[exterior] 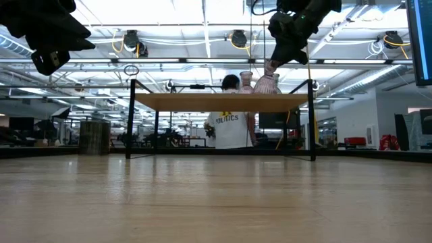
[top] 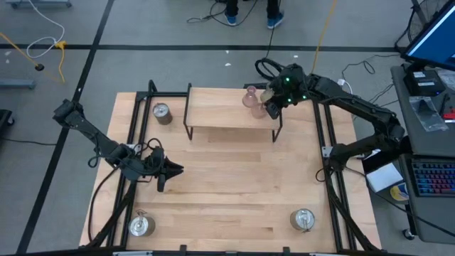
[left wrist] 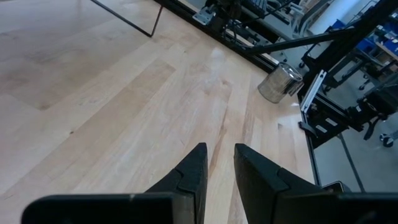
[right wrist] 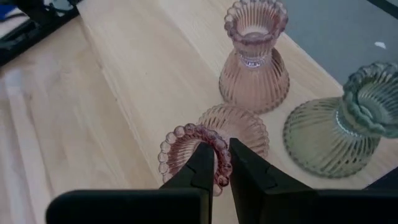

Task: Pick & Place candle stick holders
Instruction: Put the pink candle holder on the shelf

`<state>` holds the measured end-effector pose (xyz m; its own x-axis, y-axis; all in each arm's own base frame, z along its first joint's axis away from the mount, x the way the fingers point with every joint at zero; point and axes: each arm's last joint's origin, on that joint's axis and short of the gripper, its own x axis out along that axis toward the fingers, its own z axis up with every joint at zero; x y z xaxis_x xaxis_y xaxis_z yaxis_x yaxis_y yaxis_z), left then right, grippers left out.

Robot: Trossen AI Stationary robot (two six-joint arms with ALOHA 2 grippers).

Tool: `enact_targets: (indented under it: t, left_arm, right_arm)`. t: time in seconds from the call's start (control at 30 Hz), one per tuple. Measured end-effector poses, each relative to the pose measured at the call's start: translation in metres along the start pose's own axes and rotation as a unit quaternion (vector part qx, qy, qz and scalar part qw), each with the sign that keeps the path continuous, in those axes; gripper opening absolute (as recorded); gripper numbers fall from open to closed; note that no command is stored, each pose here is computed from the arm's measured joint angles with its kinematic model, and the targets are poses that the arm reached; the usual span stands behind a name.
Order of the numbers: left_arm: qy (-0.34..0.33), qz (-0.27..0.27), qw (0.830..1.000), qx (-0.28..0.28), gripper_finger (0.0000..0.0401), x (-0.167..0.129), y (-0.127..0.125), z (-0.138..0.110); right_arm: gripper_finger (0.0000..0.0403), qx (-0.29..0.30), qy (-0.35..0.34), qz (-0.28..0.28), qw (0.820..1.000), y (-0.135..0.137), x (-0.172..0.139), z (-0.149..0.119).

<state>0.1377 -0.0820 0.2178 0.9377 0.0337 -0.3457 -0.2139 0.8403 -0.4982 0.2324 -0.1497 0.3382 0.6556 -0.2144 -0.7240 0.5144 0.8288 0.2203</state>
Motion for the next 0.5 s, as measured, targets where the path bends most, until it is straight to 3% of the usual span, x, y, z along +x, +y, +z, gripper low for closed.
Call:
enact_targets:
  t: [0.5]
  left_arm:
    - [0.000,0.000,1.000,0.000,0.0081,0.0001,0.0001,0.0001]
  right_arm:
    - [0.0020,0.004,0.024,-0.003,1.000,-0.0022,0.0036,-0.0033]
